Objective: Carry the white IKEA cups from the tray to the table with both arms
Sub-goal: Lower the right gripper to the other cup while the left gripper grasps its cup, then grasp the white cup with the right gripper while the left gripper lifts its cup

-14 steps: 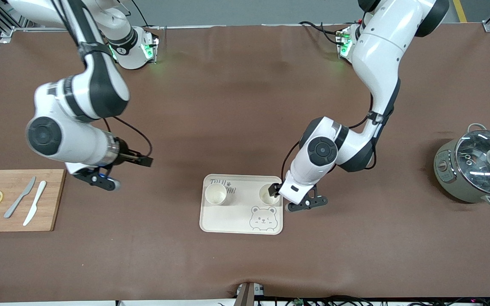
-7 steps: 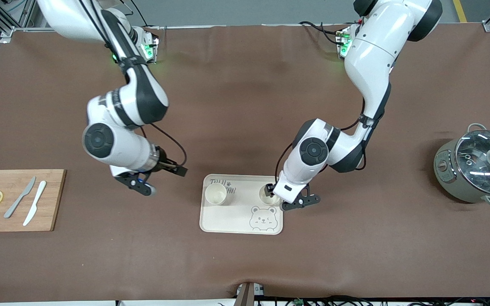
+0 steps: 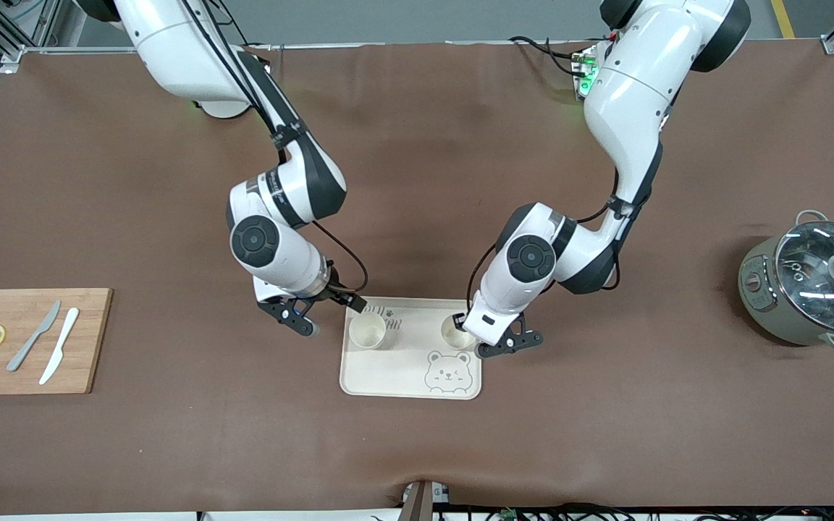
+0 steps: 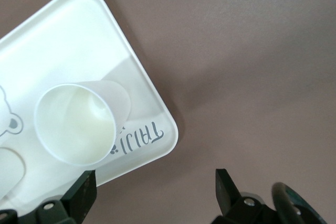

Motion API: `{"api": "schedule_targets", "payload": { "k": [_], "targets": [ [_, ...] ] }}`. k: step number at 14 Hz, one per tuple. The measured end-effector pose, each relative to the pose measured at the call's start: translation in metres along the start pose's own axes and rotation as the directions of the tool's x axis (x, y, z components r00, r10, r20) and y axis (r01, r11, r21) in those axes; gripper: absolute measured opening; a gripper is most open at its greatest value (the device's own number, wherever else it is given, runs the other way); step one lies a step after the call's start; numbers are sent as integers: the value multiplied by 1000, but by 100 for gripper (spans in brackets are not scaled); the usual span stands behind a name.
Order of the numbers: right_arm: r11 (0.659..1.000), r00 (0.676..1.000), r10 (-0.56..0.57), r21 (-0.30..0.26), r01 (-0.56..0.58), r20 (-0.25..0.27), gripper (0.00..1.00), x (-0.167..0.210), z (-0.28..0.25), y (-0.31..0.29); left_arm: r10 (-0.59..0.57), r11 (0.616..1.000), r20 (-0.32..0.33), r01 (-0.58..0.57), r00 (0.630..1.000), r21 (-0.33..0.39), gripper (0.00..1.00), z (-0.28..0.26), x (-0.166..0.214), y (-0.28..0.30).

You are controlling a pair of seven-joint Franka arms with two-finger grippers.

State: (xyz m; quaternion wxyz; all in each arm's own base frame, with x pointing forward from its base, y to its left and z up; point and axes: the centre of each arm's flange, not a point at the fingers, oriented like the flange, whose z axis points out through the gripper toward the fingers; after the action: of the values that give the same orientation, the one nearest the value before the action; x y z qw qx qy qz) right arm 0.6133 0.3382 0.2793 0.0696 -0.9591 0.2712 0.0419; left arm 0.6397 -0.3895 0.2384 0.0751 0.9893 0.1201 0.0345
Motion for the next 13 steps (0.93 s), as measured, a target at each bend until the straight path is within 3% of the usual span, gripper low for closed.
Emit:
{"api": "schedule_targets", "payload": {
  "k": [1, 4, 6, 8, 10, 13],
  "targets": [
    [1000, 1000, 2, 8, -2, -9, 100, 2, 3, 0, 0, 1000, -3, 0, 1000, -3, 4, -2, 1, 1],
    [999, 999, 8, 47, -6, -45, 96, 9, 7, -3, -5, 1000, -13, 5, 1000, -6, 3, -17, 8, 2],
    [999, 999, 11, 45, -9, -46, 77, 10, 12, -3, -17, 1000, -1, 17, 1000, 22, 3, -34, 16, -4],
    [999, 999, 20, 41, -18, -43, 71, 10, 20, -3, -17, 998, 6, 17, 1000, 57, 3, -67, 30, -12],
    [997, 997, 61, 49, -59, -44, 49, 6, 24, -12, -3, 998, -12, 4, 1000, 64, 3, -112, 48, -25],
    [994, 994, 95, 63, -92, -46, 47, -3, 27, -28, -2, 995, 7, 1, 1000, 103, 3, -165, 83, -83]
  ]
}}
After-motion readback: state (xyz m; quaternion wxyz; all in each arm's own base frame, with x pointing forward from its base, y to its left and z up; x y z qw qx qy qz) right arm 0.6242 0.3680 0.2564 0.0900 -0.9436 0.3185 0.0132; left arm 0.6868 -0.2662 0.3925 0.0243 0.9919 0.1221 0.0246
